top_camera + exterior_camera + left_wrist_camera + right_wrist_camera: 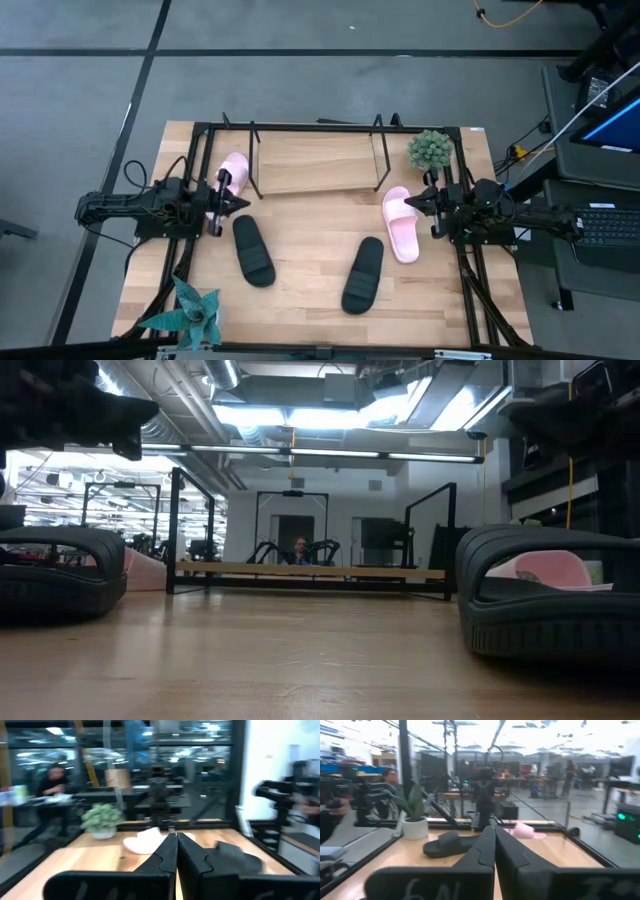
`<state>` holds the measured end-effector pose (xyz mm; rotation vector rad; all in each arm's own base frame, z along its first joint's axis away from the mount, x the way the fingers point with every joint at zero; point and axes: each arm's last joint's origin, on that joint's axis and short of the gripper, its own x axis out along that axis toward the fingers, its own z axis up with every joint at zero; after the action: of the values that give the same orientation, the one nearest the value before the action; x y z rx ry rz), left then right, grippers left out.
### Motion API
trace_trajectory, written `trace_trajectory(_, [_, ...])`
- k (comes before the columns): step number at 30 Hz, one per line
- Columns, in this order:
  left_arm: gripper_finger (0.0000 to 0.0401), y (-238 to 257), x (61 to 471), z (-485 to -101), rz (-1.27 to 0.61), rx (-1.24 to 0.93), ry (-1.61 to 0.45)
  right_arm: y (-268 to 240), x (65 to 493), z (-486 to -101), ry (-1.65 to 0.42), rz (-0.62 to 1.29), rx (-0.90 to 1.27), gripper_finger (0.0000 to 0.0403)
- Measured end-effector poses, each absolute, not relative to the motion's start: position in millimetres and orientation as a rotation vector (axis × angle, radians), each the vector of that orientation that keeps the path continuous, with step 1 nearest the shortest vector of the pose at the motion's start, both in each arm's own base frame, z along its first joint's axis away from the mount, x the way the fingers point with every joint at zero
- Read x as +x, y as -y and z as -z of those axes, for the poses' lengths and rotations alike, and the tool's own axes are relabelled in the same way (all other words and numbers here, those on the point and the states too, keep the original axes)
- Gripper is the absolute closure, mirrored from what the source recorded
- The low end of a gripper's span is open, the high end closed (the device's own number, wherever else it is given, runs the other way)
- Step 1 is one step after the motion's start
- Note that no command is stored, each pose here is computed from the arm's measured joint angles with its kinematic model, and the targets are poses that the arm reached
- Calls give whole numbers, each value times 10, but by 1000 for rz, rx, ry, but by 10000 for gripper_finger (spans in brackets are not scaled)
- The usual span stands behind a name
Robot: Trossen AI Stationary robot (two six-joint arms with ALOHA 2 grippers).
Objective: Pick and place slides into the shelf
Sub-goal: Put the right pink slide on the shelf
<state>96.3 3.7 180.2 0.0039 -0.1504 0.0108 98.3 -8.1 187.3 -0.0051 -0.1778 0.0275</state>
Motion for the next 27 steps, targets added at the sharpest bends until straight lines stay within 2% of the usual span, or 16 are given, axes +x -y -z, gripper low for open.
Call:
trace_trajectory(8, [401, -46, 947, -1890, -43, -10, 169, 116, 1085, -2119, 83, 46, 36, 401])
trace_trajectory(14, [401, -42, 936, -2037, -31, -46, 100, 126, 1167, -2258, -130, 49, 27, 401])
trace_trajectory(20, [401, -43, 967, -2201, -31, -55, 38, 130, 1191, -2424, -164, 43, -45, 401])
trace_trajectory(27, [401, -45, 1029, -2356, -28, -21, 4, 128, 1176, -2425, -210, 42, -37, 402])
